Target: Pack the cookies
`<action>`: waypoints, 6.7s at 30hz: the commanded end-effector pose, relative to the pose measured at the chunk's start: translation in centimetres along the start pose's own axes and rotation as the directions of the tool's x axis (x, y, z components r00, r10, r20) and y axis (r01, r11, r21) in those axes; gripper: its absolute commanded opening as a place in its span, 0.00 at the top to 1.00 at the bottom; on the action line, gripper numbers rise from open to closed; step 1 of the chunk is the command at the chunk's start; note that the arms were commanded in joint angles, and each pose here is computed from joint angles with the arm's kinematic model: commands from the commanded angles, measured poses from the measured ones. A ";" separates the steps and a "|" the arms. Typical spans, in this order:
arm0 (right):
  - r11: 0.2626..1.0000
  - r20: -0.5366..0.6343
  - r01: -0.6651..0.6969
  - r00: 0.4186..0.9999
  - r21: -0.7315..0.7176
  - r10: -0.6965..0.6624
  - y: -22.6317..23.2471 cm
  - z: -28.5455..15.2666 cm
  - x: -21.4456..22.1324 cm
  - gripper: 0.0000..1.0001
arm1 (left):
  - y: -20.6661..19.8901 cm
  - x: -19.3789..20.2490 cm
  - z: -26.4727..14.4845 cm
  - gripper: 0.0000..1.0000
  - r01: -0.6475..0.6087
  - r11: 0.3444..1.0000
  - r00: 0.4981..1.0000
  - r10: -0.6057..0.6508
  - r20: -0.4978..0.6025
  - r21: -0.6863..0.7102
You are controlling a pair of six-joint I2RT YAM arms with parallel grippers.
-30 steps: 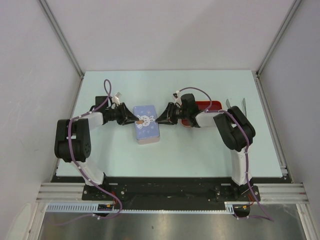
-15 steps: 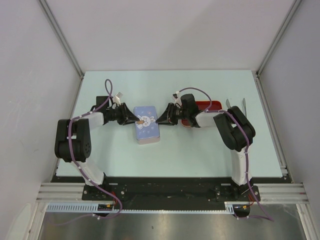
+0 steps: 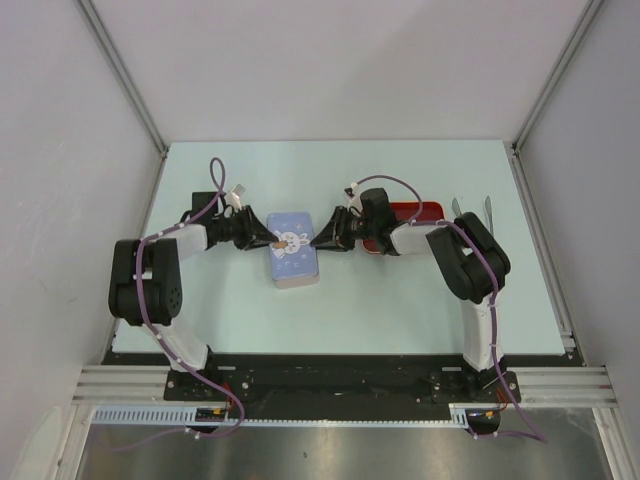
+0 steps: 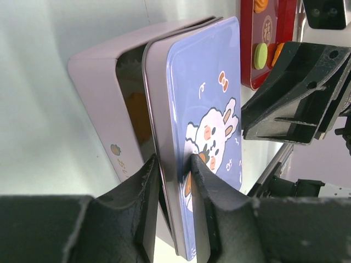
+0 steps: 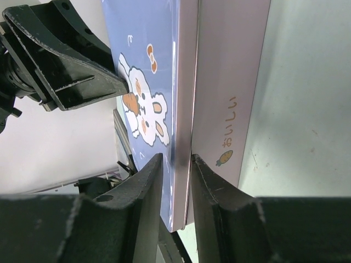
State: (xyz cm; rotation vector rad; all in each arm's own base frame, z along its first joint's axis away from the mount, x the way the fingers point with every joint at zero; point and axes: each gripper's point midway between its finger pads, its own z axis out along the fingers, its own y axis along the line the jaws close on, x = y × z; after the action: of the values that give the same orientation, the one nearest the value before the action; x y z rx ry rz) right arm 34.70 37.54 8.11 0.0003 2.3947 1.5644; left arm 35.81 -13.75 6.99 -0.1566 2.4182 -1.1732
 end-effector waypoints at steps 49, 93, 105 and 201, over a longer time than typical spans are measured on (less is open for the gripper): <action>0.973 0.020 0.225 0.974 -0.044 -0.225 3.2 2.2 -2.9 0.59 | 1.0 -1.0 -2.9 0.64 -0.134 0.969 0.988 0.146 0.044 -0.205; 0.957 -0.045 0.289 0.956 -0.006 -0.288 2.7 4.1 -2.5 0.59 | -0.4 -3.0 -5.1 0.48 -0.194 0.941 0.968 0.229 0.098 -0.277; 0.950 -0.045 0.313 0.949 -0.005 -0.313 3.1 4.7 -3.3 0.59 | -0.3 -2.8 -6.7 0.48 -0.243 0.909 0.955 0.285 0.081 -0.339; 0.897 -0.185 0.440 0.879 -0.042 -0.439 3.9 11.2 -3.7 0.53 | 6.4 -2.9 -4.9 0.46 -0.139 0.891 0.984 0.173 0.041 -0.432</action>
State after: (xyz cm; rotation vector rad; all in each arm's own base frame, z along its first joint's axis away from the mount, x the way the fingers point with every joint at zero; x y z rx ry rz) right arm 40.89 47.06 7.02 -0.6137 2.3513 1.3450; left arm 35.99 -6.56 6.01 -0.1109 2.5243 -0.6124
